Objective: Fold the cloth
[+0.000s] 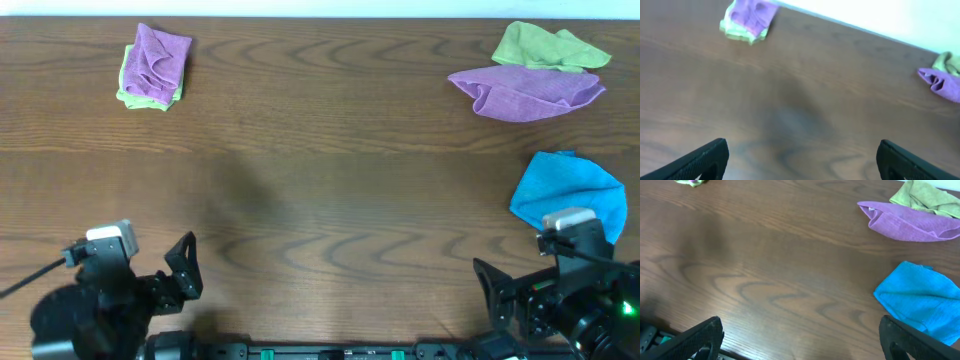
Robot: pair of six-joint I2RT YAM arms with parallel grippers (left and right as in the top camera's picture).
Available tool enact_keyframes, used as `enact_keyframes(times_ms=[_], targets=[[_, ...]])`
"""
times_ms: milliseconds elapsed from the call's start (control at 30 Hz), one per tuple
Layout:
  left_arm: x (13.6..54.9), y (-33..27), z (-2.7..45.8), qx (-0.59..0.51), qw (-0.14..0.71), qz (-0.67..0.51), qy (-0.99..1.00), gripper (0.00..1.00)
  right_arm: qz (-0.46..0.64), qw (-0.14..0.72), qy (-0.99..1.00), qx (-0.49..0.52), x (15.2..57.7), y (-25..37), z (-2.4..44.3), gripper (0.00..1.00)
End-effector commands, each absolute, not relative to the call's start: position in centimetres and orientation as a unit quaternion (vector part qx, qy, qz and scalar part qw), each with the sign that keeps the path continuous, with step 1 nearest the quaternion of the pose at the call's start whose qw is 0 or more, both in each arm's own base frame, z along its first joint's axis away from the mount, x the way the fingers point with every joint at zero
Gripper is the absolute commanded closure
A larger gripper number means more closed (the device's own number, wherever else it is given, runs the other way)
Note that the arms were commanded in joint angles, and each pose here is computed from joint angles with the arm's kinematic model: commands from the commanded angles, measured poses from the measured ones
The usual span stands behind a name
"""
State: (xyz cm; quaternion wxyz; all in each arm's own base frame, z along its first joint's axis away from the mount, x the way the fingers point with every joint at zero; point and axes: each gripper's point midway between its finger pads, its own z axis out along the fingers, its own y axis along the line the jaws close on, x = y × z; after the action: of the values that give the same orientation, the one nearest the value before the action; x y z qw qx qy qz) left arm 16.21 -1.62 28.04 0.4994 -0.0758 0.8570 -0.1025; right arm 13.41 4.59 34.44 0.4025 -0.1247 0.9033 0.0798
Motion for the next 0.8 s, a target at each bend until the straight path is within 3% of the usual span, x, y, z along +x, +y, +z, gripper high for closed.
enact_keyframes(times_ms=[0, 367, 767], targets=[[16.7, -1.0, 25.7, -0.045, 0.522, -0.062, 0.849, 0.04, 0.075, 0.4, 0.904, -0.128, 13.4, 4.5, 34.3, 0.01], [21.9, 0.2, 17.5, -0.055, 0.586, -0.043, 0.808, 0.05, 0.075, 0.4, 0.904, -0.128, 13.4, 4.5, 34.3, 0.01], [22.2, 1.0, 12.7, -0.071, 0.574, -0.023, 0.815, 0.05, 0.075, 0.4, 0.904, -0.128, 13.4, 4.5, 34.3, 0.01]])
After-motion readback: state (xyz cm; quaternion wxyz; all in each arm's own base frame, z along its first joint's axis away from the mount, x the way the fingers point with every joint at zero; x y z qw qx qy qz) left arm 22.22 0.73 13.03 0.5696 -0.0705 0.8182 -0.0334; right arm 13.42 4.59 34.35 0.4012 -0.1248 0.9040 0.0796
